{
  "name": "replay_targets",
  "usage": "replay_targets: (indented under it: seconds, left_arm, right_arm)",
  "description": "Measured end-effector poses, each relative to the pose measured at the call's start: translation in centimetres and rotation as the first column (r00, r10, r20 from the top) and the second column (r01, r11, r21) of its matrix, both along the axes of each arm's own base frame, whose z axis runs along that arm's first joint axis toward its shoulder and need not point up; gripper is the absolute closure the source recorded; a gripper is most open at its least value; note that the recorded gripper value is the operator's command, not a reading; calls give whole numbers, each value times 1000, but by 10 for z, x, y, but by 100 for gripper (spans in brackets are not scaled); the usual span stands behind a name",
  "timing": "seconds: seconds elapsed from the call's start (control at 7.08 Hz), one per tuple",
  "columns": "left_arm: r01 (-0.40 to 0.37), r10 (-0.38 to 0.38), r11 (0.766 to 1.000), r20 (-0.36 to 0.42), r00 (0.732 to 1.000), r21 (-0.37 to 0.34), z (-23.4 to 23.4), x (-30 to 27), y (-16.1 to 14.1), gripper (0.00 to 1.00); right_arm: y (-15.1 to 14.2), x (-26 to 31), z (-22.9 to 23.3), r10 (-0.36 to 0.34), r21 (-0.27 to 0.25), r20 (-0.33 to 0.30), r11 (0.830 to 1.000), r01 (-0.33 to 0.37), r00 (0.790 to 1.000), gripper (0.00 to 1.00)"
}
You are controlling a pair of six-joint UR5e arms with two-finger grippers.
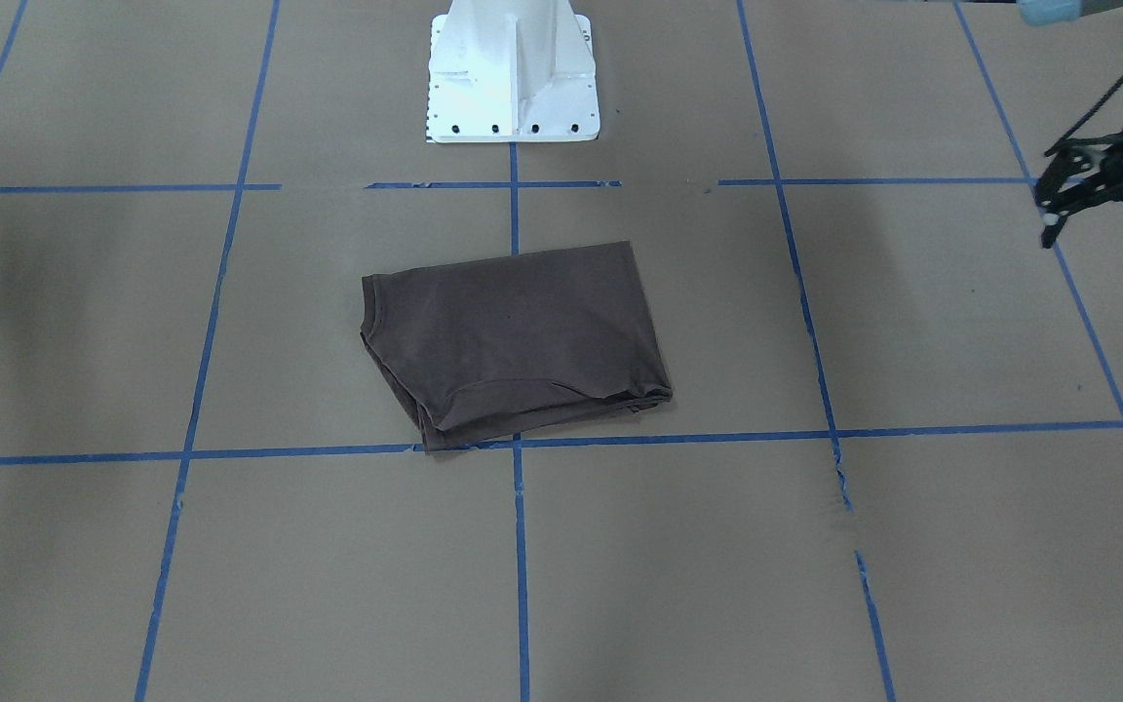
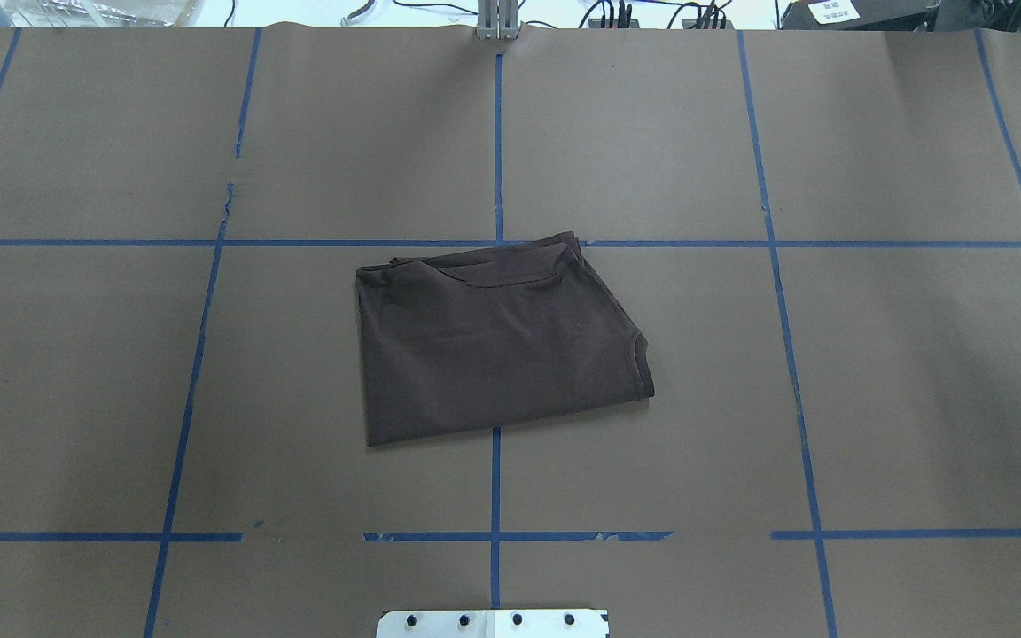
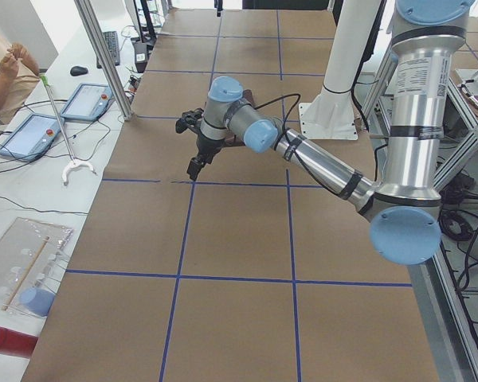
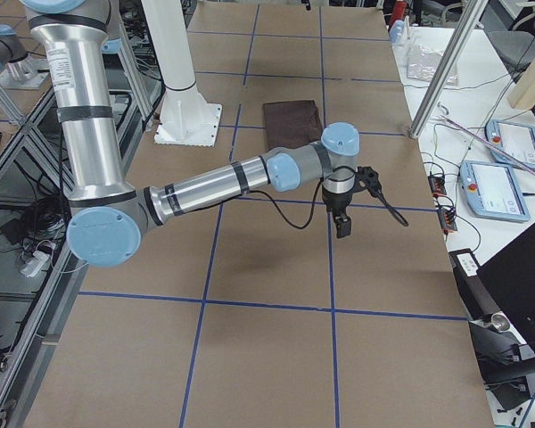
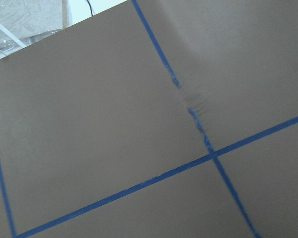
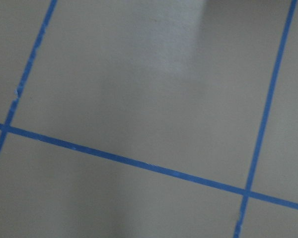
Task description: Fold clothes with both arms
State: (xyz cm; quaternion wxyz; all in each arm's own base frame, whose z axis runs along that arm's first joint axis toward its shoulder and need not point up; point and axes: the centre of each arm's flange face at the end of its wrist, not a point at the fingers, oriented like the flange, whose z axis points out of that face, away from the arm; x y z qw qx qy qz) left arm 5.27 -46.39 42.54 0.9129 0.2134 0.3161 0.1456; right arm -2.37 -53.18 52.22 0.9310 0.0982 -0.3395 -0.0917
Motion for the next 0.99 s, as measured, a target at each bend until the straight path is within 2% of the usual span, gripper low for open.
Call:
replay_targets:
  seconds: [0.14,0.28,0.42,0.57,0.71,0.99]
  left_arm:
    - [-5,3,997,-25,1000,-82,46,-38,23,0]
    - [-11,-6,983,-88,996,-185,90,-60,45,0]
    - [4,-37,968,-128,991,-249,119,-78,58,0]
    - [22,-66,956,-143,988,-294,139,-91,71,0]
    - [30,-83,944,-147,986,-328,153,-96,84,0]
    - [37,-92,936,-140,986,-350,162,-98,90,0]
  right_arm:
    - [36,26,47,7,-61,-11,998,-8,1000,0]
    - [76,40,89,15,-133,-24,991,-18,1000,0]
    - [108,50,118,26,-194,-30,980,-32,999,0]
    - [136,61,138,52,-252,-5,966,-51,999,0]
    - [153,69,145,81,-284,41,957,-66,996,0]
    - [164,74,147,98,-296,78,953,-70,992,0]
